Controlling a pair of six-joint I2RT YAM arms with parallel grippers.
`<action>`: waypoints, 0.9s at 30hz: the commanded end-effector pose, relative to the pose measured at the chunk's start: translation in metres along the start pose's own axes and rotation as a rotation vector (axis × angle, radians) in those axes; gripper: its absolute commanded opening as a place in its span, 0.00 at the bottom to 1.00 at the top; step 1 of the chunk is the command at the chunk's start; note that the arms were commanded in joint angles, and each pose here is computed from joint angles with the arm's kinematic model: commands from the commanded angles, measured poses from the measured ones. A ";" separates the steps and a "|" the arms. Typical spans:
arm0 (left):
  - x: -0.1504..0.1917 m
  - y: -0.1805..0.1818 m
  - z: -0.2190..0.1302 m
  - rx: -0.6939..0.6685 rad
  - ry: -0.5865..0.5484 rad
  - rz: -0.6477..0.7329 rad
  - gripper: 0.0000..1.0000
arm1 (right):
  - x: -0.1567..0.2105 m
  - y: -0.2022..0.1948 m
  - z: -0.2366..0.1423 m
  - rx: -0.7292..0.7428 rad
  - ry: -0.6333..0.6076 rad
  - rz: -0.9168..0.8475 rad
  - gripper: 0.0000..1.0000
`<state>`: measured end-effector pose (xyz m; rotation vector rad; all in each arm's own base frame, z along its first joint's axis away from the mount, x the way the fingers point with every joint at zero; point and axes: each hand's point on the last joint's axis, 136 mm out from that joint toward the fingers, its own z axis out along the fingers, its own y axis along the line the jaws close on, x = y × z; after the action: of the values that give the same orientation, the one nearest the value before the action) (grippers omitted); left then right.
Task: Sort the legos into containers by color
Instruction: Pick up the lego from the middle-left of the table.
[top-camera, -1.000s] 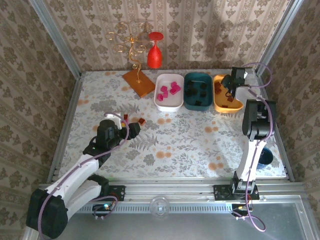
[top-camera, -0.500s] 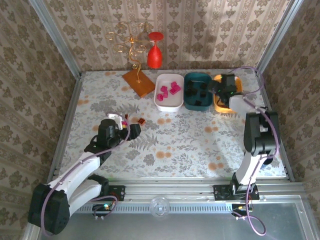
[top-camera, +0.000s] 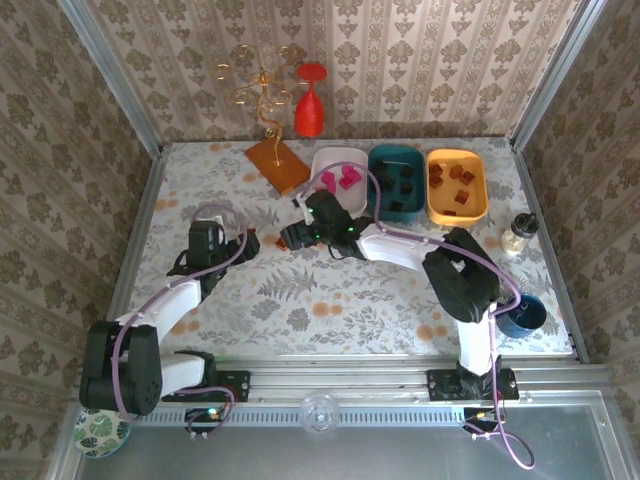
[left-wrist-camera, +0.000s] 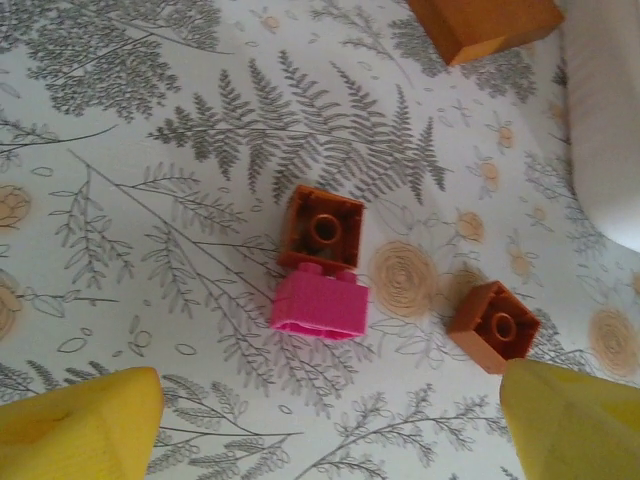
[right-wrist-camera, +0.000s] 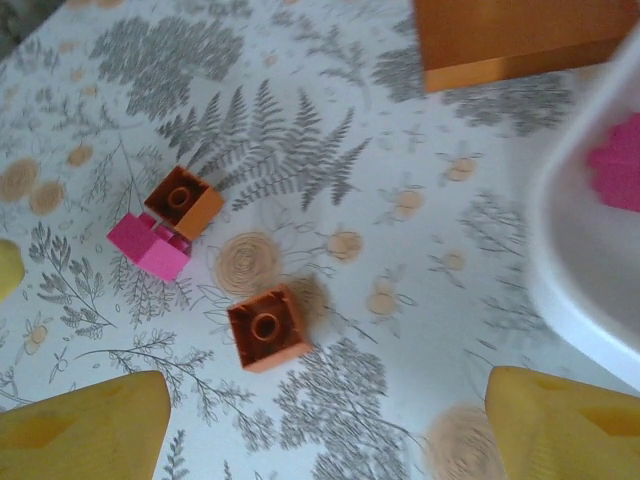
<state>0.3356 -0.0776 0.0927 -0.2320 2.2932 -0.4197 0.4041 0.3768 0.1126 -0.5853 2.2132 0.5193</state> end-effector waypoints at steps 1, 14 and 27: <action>-0.014 -0.004 0.008 0.022 0.006 0.007 0.85 | 0.006 0.004 0.012 0.015 0.038 -0.023 0.84; 0.000 -0.011 0.070 -0.051 0.165 0.125 0.76 | 0.034 -0.038 -0.019 0.084 0.023 0.122 0.84; 0.022 -0.007 0.087 -0.192 0.248 0.258 0.47 | 0.047 -0.067 -0.047 0.090 0.001 0.216 0.84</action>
<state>0.3872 -0.1144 0.0254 -0.0016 2.5463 -0.1772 0.3854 0.2888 0.0800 -0.3411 2.3321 0.4793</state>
